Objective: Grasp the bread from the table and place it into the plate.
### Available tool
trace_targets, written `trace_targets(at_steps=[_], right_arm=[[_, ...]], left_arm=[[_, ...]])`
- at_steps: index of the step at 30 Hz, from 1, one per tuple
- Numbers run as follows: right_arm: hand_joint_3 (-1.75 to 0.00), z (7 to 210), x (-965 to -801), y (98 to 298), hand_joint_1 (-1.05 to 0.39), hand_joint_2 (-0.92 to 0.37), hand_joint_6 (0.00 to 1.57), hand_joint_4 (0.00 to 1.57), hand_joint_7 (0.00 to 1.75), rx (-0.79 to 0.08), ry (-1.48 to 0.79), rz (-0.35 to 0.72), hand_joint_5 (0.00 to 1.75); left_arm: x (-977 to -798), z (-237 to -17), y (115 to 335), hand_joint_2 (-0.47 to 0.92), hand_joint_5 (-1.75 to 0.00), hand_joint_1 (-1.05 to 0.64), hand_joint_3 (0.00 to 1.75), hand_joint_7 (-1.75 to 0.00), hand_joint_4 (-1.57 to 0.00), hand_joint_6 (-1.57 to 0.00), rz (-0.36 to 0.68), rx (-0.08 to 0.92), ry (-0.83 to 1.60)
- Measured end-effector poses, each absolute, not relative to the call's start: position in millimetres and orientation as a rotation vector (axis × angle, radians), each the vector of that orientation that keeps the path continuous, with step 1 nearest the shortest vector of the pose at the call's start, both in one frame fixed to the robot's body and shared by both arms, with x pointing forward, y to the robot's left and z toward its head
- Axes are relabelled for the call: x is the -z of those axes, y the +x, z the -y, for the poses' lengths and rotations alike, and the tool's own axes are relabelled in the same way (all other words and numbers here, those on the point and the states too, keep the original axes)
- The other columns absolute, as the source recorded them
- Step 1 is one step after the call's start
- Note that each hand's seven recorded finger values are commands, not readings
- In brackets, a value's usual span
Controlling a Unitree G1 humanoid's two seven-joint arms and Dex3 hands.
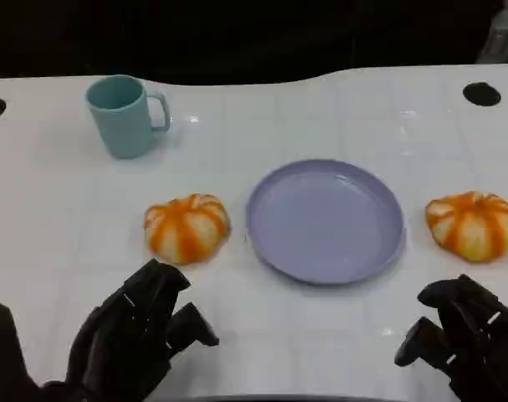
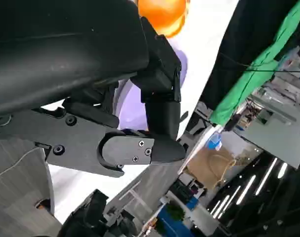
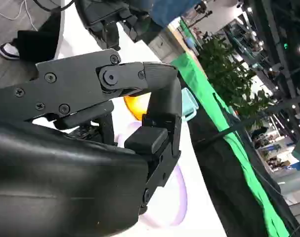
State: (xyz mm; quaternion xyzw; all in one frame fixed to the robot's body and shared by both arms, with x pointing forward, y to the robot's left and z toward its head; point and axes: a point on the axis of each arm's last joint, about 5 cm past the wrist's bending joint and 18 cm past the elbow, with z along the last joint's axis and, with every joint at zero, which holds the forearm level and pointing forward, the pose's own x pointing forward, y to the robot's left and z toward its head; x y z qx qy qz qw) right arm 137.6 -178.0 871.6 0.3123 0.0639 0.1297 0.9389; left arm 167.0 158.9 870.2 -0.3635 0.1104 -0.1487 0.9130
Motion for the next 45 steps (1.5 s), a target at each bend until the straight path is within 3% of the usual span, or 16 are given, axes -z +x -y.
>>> trace_targets(at_steps=[10,20,26,28,34,36,37,39,45], right_arm=[[-0.24,177.4,-871.8,137.8,-0.56,-0.92,0.67,0.65,1.08,-0.271,0.637,-0.124,1.54],[-0.23,176.8,-871.9,137.7,-0.56,-0.92,0.66,0.65,1.09,-0.280,0.636,-0.116,1.54],[-0.26,176.7,-871.9,137.6,-0.56,-0.92,0.64,0.64,1.11,-0.280,0.634,-0.115,1.54],[-0.26,176.8,-871.9,137.4,-0.57,-0.92,0.66,0.63,1.12,-0.279,0.632,-0.113,1.55],[-0.27,176.8,-872.1,137.6,-0.57,-0.92,0.66,0.63,1.11,-0.287,0.631,-0.101,1.57],[-0.29,176.7,-872.1,137.7,-0.56,-0.92,0.66,0.63,1.12,-0.287,0.630,-0.098,1.57],[-0.29,176.3,-872.1,137.8,-0.57,-0.92,0.67,0.62,1.12,-0.288,0.631,-0.098,1.58],[-0.28,175.5,-872.0,138.3,-0.58,-0.92,0.67,0.61,1.13,-0.293,0.633,-0.097,1.59],[-0.28,171.8,-871.7,140.0,-0.58,-0.92,0.67,0.63,1.12,-0.313,0.640,-0.090,1.59]], left_arm=[[-871.5,-157.0,164.5,0.92,-1.75,-0.56,0.32,-1.46,-0.73,-0.65,-0.232,0.289,-0.759],[-871.3,-158.9,159.8,0.92,-1.75,-0.55,0.34,-1.44,-0.72,-0.63,-0.237,0.283,-0.763],[-873.4,-163.7,163.1,0.92,-1.73,-0.55,0.35,-1.37,-0.62,-0.57,-0.121,0.308,-0.634],[-874.3,-163.9,164.3,0.92,-1.58,-0.57,0.29,-1.13,-0.61,-0.61,-0.075,0.305,-0.566],[-881.2,-164.9,175.0,0.92,-1.41,-0.57,0.22,-0.93,-0.54,-0.56,0.132,0.354,-0.284],[-882.1,-165.3,176.9,0.92,-1.14,-0.57,0.18,-0.66,-0.49,-0.52,0.150,0.370,-0.221],[-884.7,-168.0,177.6,0.92,-0.92,-0.54,0.10,-0.42,-0.40,-0.50,0.157,0.394,-0.124],[-893.1,-176.3,179.4,0.92,-0.74,-0.53,0.05,-0.20,-0.33,-0.49,0.174,0.436,0.091],[-919.3,-186.9,188.2,0.91,-0.52,-0.54,0.01,-0.02,-0.25,-0.43,0.287,0.439,0.510]])
